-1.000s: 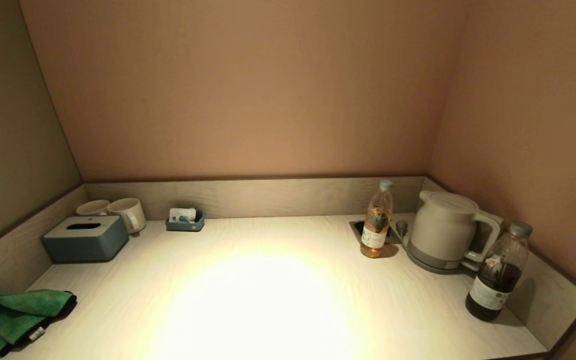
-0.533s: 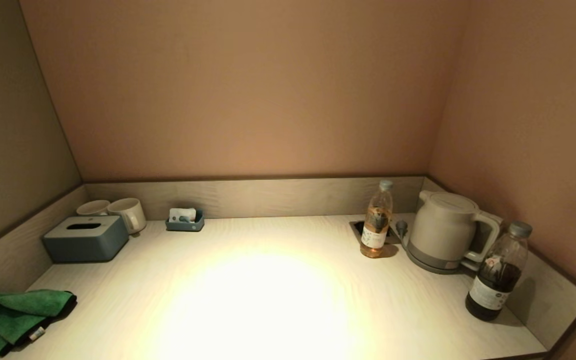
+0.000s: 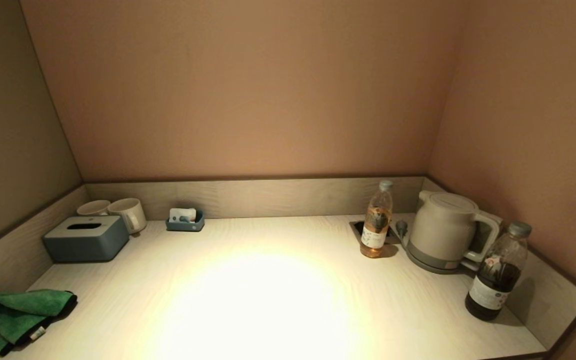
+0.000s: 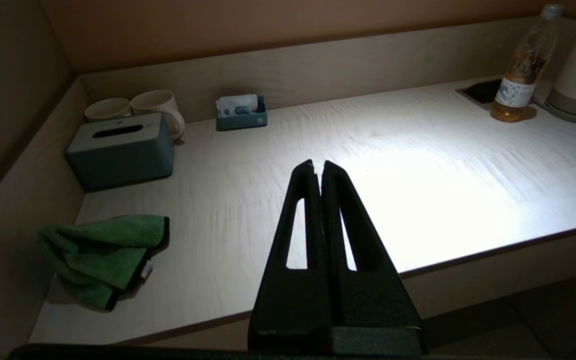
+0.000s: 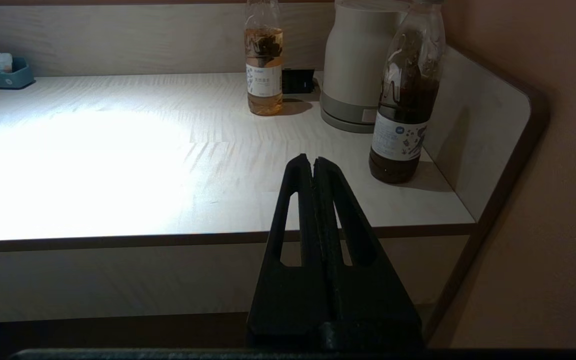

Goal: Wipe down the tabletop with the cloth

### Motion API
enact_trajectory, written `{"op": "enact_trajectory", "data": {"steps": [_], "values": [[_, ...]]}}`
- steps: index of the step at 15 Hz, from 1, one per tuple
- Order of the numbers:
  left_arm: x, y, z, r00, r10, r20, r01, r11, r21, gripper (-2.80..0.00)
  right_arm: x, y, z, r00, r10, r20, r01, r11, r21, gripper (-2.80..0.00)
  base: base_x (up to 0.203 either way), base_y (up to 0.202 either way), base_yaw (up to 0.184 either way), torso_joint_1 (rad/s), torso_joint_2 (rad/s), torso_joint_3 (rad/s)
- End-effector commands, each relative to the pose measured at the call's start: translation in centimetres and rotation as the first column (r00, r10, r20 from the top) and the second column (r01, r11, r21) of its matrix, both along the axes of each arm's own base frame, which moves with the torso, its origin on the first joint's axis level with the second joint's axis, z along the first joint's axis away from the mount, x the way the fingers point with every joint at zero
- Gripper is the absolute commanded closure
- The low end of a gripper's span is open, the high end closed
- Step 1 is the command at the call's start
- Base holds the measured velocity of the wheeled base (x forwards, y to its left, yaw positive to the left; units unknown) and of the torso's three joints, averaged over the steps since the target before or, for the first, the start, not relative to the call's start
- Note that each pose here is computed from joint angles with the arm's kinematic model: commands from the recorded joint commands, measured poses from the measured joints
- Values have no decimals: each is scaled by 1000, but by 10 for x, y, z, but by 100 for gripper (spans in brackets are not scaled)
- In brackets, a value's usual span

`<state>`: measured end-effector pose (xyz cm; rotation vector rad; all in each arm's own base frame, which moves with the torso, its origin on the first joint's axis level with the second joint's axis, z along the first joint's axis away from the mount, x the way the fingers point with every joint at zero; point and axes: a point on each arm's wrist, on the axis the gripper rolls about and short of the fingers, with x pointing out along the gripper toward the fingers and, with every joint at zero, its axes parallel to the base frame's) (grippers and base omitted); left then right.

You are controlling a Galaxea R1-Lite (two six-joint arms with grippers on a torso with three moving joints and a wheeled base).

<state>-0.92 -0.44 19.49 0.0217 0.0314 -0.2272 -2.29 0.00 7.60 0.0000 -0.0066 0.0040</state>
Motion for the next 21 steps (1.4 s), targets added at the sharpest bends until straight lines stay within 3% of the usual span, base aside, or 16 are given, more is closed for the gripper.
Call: {"op": "enact_trajectory", "data": {"steps": [1,7,16,21], "values": [[-7,0,-6,1000,-1,23,1,1000,-2,0,0,0,0,1000,1,0,-1,1000,0,0,0,0,0,0,0,0],[-14,0,-21,999,13,32,-12,1000,-16,0,0,0,0,1000,1,0,-1,1000,0,0,0,0,0,0,0,0],[-30,1,-54,995,85,49,-78,989,-124,0,0,0,0,1000,1,0,-1,1000,0,0,0,0,0,0,0,0],[-36,2,-59,990,111,90,-100,988,-120,0,0,0,0,1000,1,0,-1,1000,0,0,0,0,0,0,0,0]]}}
